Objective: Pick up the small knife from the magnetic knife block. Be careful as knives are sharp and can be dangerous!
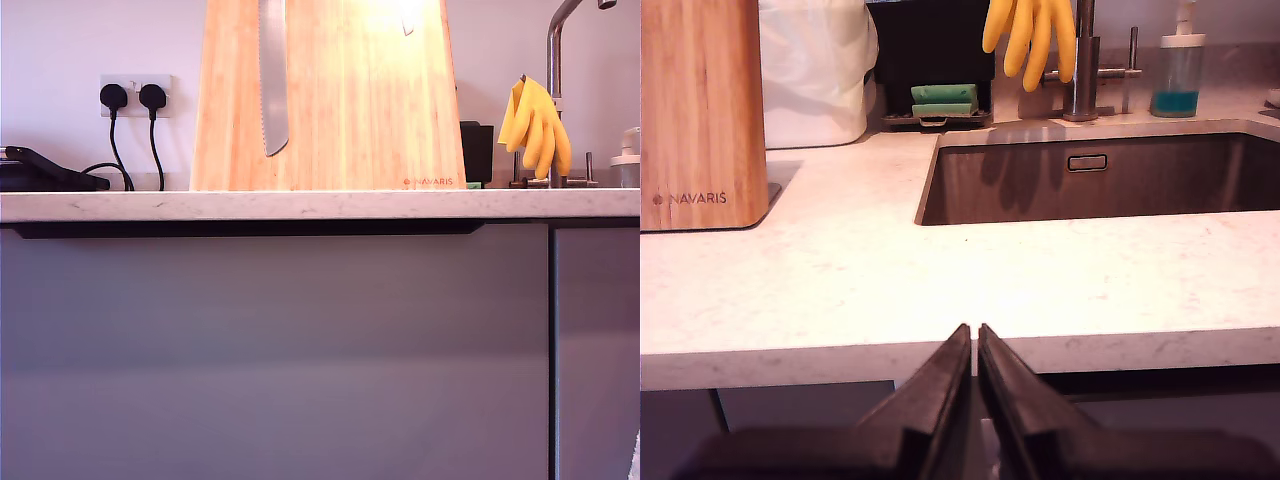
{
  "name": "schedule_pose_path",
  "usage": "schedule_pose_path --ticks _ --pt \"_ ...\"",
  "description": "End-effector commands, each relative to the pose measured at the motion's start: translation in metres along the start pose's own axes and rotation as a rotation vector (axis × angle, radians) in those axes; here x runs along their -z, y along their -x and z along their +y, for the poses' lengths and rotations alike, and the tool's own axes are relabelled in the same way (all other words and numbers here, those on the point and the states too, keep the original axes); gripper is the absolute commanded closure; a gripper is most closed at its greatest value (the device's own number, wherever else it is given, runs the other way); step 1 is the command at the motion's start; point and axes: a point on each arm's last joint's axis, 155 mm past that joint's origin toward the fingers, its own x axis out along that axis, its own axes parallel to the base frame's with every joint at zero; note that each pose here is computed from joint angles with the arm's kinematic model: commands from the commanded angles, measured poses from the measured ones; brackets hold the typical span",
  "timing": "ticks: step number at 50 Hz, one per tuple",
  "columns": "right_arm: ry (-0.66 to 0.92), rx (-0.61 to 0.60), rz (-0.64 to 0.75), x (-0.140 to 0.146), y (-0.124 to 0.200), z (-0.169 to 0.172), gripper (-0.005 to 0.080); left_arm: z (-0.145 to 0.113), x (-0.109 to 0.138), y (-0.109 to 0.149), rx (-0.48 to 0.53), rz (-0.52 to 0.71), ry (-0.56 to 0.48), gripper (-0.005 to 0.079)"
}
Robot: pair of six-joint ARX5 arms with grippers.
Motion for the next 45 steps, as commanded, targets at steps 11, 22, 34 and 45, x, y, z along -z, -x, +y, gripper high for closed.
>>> schedule_pose_path --ticks 11,22,34,45 --pt "-0.057 -0.055 -0.077 -0.061 0.016 0.008 0.0765 -0.020 -0.028 0.004 0.117 -0.079 0.125 0.0766" --pt "-0.120 -0.108 -0.106 -0.071 0.018 0.017 0.0765 -0.031 -0.048 0.009 0.190 -0.136 0.226 0.0766" --pt "-0.116 -0.198 -0.140 -0.096 0.030 0.033 0.0765 -0.067 -0.080 0.029 0.392 -0.155 0.230 0.0766" --pt "-0.109 -0.320 -0.144 -0.115 0.045 0.055 0.0765 -0.090 -0.108 0.048 0.532 -0.165 0.207 0.0766"
